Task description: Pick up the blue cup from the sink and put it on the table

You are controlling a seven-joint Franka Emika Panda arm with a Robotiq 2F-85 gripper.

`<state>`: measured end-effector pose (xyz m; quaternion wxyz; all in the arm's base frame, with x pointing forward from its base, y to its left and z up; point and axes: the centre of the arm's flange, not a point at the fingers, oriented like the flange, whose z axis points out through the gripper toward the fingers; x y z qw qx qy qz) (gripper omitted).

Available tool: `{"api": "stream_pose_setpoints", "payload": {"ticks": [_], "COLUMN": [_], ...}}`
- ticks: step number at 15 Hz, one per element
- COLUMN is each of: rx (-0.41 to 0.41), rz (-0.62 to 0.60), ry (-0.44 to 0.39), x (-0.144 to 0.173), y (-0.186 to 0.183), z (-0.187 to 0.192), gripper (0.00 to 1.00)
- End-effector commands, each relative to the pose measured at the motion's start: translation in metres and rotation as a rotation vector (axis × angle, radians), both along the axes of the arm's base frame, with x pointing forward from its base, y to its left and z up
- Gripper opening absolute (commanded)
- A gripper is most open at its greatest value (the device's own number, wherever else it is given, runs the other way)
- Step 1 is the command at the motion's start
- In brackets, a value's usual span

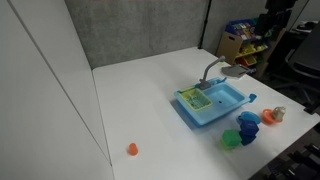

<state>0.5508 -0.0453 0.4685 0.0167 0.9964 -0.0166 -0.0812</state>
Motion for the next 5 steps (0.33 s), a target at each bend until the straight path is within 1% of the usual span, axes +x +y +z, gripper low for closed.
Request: {"api": "stream_pose_setpoints", "payload": {"ticks": [1, 2, 5], "rx": [0.014, 0.001, 0.001], "rz": [0.015, 0.001, 0.002], "ry": [-0.012, -0.012, -0.01], "x": [-0.015, -0.003, -0.003], "y": [-0.01, -0.004, -0.004], "z": [0.014, 0.008, 0.007], "gripper": [1.0, 1.0, 1.0]}}
